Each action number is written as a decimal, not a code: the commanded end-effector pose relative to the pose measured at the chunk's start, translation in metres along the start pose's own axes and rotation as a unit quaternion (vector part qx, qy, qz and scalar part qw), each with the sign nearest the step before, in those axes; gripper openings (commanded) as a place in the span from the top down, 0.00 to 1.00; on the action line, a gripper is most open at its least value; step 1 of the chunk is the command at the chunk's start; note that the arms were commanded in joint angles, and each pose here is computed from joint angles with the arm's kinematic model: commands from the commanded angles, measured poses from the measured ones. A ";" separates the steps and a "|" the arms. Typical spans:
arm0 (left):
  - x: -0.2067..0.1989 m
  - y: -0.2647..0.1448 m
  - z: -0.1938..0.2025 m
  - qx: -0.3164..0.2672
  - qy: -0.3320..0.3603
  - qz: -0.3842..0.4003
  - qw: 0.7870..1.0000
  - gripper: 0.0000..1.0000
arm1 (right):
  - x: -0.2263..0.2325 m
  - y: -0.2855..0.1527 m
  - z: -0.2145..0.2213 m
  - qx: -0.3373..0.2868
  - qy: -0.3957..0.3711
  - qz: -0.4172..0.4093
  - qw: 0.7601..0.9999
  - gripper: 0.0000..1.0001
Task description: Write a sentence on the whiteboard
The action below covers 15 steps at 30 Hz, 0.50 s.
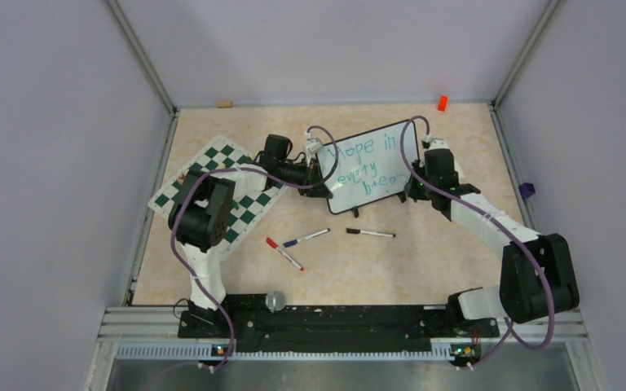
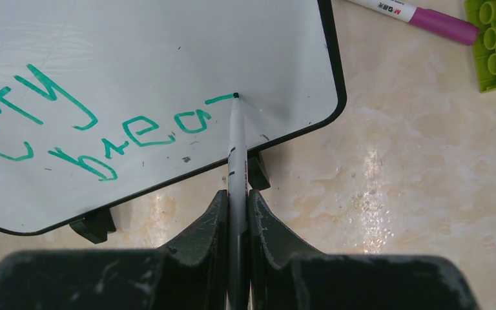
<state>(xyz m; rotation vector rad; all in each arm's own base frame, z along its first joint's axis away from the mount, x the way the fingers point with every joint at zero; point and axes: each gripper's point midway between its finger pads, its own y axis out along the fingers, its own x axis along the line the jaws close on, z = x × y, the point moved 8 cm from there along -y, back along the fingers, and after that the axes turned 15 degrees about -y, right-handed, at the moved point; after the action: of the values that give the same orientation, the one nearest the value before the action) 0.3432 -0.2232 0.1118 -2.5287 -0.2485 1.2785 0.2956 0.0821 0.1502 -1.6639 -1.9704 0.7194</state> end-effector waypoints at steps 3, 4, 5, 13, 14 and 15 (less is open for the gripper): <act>-0.003 0.005 0.005 0.013 0.019 0.002 1.000 1.00 | -0.002 -0.016 -0.030 -0.059 0.004 -0.001 0.998 1.00; -0.003 0.005 0.004 0.013 0.019 0.001 1.000 1.00 | -0.003 -0.020 -0.032 -0.067 0.003 -0.002 0.998 1.00; -0.004 0.005 0.005 0.013 0.018 0.001 1.000 1.00 | -0.003 -0.023 -0.034 -0.076 0.002 -0.002 0.997 1.00; -0.003 0.005 0.004 0.013 0.018 0.000 1.000 1.00 | -0.001 -0.027 -0.048 -0.096 -0.002 -0.008 0.995 1.00; -0.004 0.005 0.005 0.013 0.019 0.001 1.000 1.00 | 0.000 -0.025 -0.049 -0.093 -0.003 -0.011 0.996 1.00; -0.003 0.005 0.005 0.013 0.018 0.001 1.000 1.00 | 0.000 -0.023 -0.048 -0.090 -0.002 -0.014 0.996 1.00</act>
<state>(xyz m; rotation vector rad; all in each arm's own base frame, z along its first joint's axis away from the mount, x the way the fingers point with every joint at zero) 0.3434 -0.2238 0.1121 -2.5344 -0.2457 1.2715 0.2949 0.0820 0.1840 -1.7199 -2.0614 0.6078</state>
